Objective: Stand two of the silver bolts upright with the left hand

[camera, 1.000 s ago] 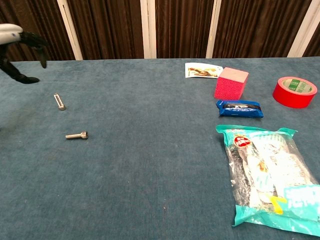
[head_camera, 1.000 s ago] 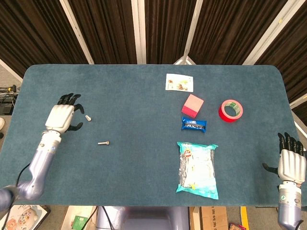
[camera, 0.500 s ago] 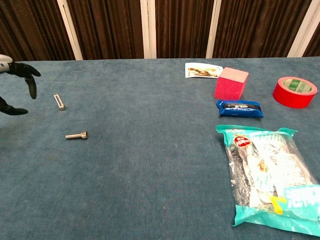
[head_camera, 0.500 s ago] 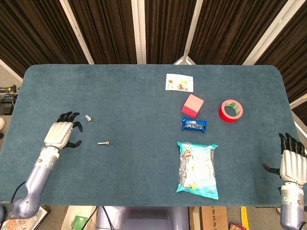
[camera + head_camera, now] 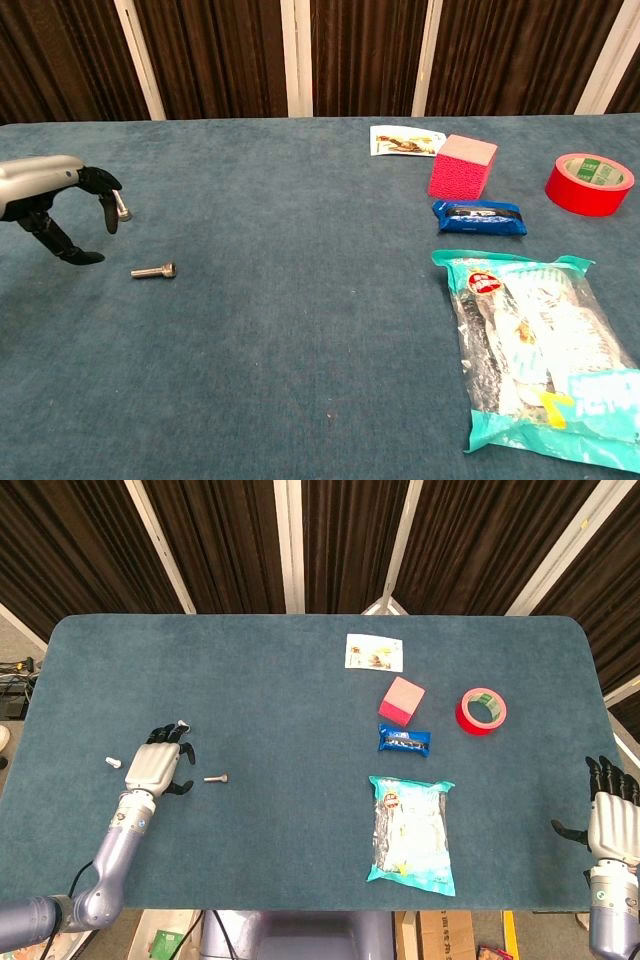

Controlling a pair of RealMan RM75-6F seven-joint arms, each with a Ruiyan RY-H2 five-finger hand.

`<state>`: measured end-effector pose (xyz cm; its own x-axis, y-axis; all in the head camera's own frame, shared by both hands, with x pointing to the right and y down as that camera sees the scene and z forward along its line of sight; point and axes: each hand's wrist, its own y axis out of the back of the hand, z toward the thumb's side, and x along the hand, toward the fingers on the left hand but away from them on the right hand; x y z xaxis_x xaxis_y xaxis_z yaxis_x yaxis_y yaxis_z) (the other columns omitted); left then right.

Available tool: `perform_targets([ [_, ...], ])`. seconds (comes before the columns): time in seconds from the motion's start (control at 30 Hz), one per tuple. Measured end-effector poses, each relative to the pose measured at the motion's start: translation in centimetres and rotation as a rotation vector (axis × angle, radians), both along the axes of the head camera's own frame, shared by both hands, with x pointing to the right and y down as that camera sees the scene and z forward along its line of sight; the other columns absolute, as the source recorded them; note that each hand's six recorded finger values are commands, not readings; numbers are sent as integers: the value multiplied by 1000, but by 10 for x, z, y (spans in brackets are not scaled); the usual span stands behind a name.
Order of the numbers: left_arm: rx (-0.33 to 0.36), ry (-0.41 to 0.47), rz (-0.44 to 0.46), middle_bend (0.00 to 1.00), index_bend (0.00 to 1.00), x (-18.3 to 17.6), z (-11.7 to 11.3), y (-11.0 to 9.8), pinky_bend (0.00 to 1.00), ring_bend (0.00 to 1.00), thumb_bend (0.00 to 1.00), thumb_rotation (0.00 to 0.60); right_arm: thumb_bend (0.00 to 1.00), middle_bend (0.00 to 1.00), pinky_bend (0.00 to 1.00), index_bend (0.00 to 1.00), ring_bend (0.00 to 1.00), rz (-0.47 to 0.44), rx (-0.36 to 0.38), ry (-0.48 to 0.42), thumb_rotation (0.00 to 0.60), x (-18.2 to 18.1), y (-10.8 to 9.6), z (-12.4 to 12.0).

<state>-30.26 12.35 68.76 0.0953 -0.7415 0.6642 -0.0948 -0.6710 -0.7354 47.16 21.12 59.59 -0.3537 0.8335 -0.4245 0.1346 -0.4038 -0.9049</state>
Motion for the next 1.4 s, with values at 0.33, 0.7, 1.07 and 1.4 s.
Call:
perform_targets([
  [0.33,-13,-24,13,81,493,11,17,0,0,0,366,600,0,20,0,79,0,-27,2,-2,600,-2,-1,-2],
  [0.7,-25,-31,24,86,507,17,23,4,0,0,375,600,0,20,0,78,0,-136,28,-44,600,-15,-5,-5],
  [1.07,-31,-41,30,89,516,21,31,8,0,0,378,600,0,20,0,79,0,-182,51,-61,600,-17,-4,-9],
  [1.4,-29,-38,38,93,526,27,36,11,0,0,424,600,0,20,0,78,0,-168,50,-65,600,-14,-4,-9],
])
